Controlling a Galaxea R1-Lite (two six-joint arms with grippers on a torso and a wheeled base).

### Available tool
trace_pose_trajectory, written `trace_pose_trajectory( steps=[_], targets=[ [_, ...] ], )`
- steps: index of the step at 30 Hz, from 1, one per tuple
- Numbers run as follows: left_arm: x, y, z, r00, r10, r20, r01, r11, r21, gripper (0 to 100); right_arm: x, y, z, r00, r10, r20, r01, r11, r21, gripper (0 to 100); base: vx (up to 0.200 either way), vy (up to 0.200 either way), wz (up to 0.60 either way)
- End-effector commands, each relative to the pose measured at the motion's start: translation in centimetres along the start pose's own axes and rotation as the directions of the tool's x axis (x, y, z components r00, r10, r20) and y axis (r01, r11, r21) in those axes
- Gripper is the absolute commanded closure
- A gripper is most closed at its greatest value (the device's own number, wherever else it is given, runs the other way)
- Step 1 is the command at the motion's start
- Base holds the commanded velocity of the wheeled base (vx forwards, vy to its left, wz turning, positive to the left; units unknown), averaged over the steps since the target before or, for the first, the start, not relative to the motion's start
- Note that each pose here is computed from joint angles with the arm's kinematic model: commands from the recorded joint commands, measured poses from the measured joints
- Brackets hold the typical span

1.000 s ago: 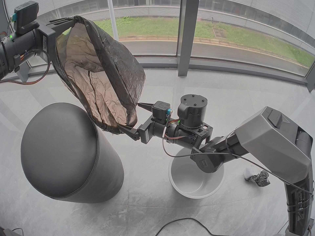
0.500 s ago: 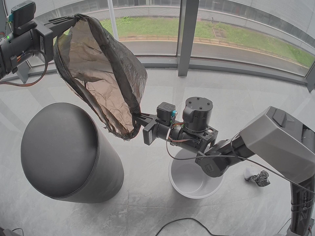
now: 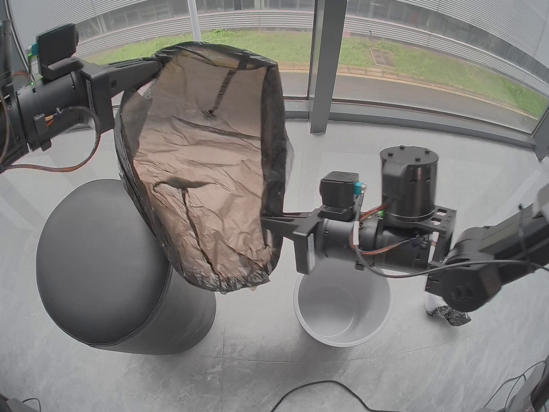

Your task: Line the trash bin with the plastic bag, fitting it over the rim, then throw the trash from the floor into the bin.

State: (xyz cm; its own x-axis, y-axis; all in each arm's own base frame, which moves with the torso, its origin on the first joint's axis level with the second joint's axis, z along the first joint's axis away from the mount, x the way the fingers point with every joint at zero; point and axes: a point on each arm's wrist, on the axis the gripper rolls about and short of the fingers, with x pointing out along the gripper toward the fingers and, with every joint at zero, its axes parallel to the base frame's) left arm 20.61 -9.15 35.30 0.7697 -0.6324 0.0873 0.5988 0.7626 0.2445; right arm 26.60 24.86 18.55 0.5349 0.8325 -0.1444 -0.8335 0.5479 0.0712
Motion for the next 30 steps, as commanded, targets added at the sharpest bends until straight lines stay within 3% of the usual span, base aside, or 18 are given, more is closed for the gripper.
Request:
trace_pose_trajectory(
  steps=[1, 3, 6, 12, 15, 24, 30],
  targets=[
    [4.6, 0.0, -5.7, 0.971, -0.209, -0.115, 0.164, 0.935, -0.316, 100, -10.7, 3.3, 5.8, 0.996, -0.084, -0.004, 0.084, 0.991, 0.105, 100, 0.0, 0.0, 0.0],
    [6.3, 0.2, -7.0, 0.968, -0.236, -0.087, 0.188, 0.91, -0.37, 100, -12.1, 3.4, 6.3, 0.987, -0.16, -0.033, 0.163, 0.978, 0.129, 100, 0.0, 0.0, 0.0],
    [8.1, 0.0, -8.7, 0.969, -0.24, -0.052, 0.199, 0.892, -0.407, 100, -12.9, 3.7, 6.0, 0.975, -0.208, -0.078, 0.216, 0.968, 0.129, 100, 0.0, 0.0, 0.0],
    [10.5, -0.9, -13.0, 0.952, -0.305, -0.037, 0.262, 0.868, -0.421, 100, -12.6, 4.4, 4.8, 0.963, -0.241, -0.122, 0.255, 0.96, 0.116, 100, 0.0, 0.0, 0.0],
    [10.9, -0.9, -13.5, 0.931, -0.366, -0.016, 0.325, 0.845, -0.424, 100, -11.8, 4.3, 4.2, 0.961, -0.234, -0.145, 0.251, 0.961, 0.114, 100, 0.0, -0.067, 0.0],
    [11.1, -1.4, -15.1, 0.922, -0.383, -0.051, 0.322, 0.835, -0.446, 100, -11.0, 4.1, 2.4, 0.957, -0.197, -0.213, 0.224, 0.968, 0.113, 100, 0.0, -0.2, 0.0],
    [11.0, -2.4, -14.4, 0.912, -0.408, -0.036, 0.351, 0.824, -0.444, 100, -12.3, 4.4, 0.5, 0.951, -0.18, -0.251, 0.215, 0.97, 0.117, 100, 0.0, -0.2, 0.0]
  ],
)
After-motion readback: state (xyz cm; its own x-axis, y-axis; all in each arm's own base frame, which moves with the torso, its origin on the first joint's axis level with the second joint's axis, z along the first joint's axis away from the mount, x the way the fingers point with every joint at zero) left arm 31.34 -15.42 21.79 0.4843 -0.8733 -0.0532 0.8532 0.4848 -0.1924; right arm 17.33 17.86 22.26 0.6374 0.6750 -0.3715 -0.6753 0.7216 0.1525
